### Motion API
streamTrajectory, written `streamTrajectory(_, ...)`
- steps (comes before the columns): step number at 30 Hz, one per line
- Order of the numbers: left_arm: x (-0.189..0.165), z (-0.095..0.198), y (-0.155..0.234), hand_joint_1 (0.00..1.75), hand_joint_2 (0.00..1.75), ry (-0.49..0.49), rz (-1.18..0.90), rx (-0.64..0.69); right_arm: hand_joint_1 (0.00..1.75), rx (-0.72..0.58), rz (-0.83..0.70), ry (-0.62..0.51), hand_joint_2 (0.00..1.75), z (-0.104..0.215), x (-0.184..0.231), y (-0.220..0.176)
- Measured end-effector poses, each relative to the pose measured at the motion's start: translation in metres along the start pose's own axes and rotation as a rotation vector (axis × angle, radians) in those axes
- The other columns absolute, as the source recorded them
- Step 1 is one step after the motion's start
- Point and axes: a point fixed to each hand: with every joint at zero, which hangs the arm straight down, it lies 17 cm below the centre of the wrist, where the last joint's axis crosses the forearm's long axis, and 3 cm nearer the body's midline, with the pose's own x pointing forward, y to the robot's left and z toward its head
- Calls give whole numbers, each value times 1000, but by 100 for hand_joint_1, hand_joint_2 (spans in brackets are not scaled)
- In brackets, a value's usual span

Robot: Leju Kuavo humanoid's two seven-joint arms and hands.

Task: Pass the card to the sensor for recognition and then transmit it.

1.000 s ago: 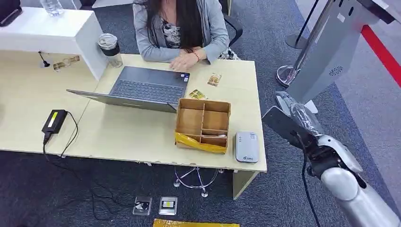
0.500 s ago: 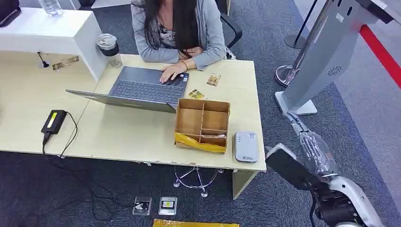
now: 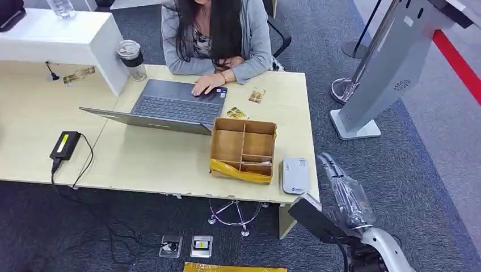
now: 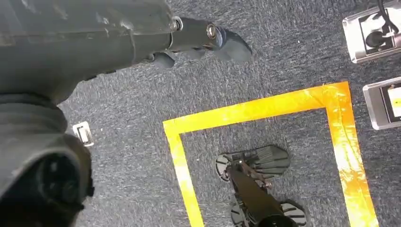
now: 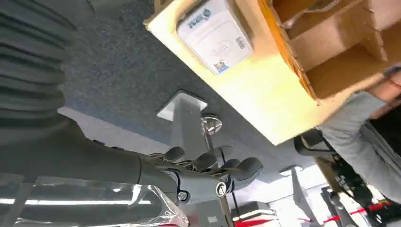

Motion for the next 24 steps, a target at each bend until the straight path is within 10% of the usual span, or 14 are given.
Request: streamTrajectory(24,1,0,12,0,0,-9,-6,1,0,1,114,31,175,-44,11,21)
